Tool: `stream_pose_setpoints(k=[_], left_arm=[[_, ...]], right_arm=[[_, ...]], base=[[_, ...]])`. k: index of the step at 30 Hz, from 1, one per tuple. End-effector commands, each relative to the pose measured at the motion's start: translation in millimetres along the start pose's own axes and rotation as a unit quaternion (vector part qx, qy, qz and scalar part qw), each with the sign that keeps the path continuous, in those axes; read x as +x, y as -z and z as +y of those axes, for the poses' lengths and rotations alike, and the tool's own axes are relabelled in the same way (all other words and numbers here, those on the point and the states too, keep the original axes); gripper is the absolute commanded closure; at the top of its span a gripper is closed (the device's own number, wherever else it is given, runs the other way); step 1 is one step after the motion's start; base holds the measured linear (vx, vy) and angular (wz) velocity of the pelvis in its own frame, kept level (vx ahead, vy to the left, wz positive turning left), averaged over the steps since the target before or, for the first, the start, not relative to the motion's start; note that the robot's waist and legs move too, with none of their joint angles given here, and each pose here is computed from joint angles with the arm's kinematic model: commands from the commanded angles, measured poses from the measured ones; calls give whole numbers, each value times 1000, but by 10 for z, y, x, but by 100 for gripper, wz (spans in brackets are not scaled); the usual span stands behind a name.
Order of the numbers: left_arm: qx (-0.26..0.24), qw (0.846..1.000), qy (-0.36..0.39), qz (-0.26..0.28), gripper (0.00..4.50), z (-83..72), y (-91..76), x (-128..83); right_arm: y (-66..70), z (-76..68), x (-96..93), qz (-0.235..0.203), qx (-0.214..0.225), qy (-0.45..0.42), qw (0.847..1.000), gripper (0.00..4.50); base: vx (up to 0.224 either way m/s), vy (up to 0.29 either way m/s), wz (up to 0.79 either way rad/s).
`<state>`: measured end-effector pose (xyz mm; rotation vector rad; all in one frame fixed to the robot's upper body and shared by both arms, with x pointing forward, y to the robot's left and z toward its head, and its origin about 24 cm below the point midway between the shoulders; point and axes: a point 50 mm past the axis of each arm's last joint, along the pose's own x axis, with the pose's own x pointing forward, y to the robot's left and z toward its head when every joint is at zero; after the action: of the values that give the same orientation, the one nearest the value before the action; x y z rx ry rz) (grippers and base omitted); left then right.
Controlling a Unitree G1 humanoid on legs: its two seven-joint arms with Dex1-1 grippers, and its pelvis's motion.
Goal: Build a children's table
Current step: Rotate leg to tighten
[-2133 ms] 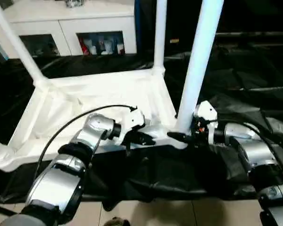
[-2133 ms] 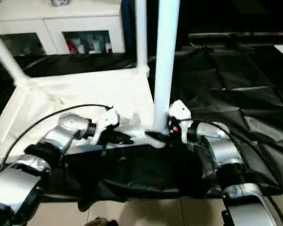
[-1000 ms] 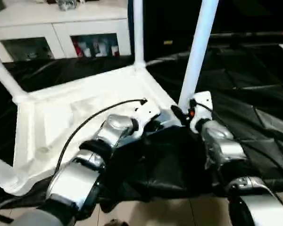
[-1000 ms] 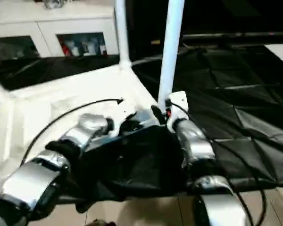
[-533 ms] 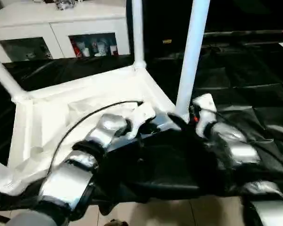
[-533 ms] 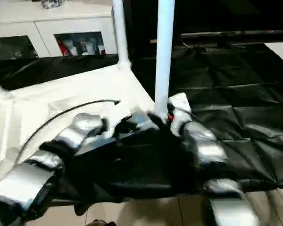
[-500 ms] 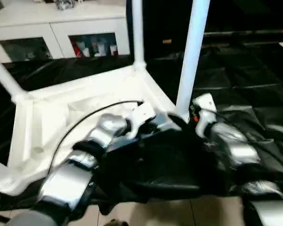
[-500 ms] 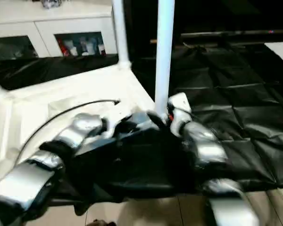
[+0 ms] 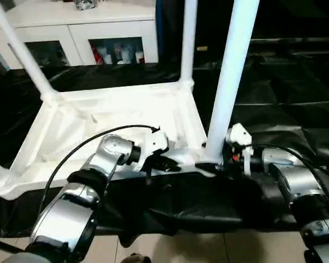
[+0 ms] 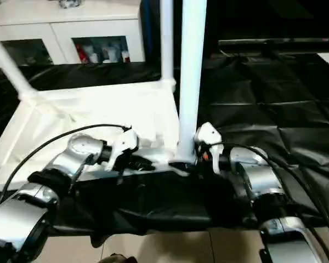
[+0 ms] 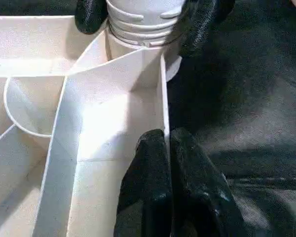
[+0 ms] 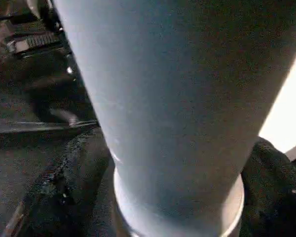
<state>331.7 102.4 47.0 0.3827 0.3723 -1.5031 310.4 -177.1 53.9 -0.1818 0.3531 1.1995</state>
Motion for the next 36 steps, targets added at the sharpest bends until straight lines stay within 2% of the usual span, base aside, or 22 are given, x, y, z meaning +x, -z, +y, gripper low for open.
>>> stream_pose_setpoints(k=[1,3,10,12,15,20,21,22,24,25,26,28,30,31,34,36], left_arm=[[9,999,-2,-33,450,19,-85,-17],[9,999,-3,-33,450,20,-86,-25],[6,999,-25,-29,450,40,-79,-10],[5,999,-46,-25,450,65,-79,2],[-6,994,-104,-15,450,138,-86,40],[-35,983,-176,-25,450,221,-197,232],[-38,982,-184,-25,450,228,-217,271],[-50,978,-201,-25,450,236,-265,369],[-53,977,-206,-25,450,238,-279,398],[-57,973,-221,-29,450,245,-325,462],[-57,973,-221,-29,450,245,-325,462],[-57,971,-229,-31,450,240,-377,541],[-57,971,-231,-31,450,239,-388,559],[-54,972,-228,-30,450,239,-391,558],[-49,974,-221,-31,450,241,-377,523],[-41,978,-203,-33,450,231,-353,476]], right_arm=[[4,41,39,5,0,-19,1000,113],[-7,44,51,-2,7,-22,1000,143],[42,87,67,2,23,-30,999,172],[73,84,79,2,32,-16,999,173],[166,22,139,3,53,60,997,174],[279,-70,352,-12,121,214,969,175],[282,-64,404,-14,130,228,965,175],[284,-60,531,-18,157,267,951,175],[282,-59,568,-19,165,279,946,175],[264,-53,670,-20,182,305,934,175],[264,-53,670,-20,182,305,934,175],[168,13,875,-29,173,299,938,175],[132,37,937,-35,169,294,940,175],[81,58,974,-50,167,280,944,106],[38,65,956,-60,149,259,952,100],[20,77,872,-66,125,214,967,69]], base=[[0,0,0],[0,0,0],[0,0,0],[0,0,0],[0,0,0],[0,0,0],[0,0,0],[0,0,0],[0,0,0],[0,0,0],[0,0,0],[0,0,0],[0,0,0],[0,0,0],[0,0,0],[0,0,0]])
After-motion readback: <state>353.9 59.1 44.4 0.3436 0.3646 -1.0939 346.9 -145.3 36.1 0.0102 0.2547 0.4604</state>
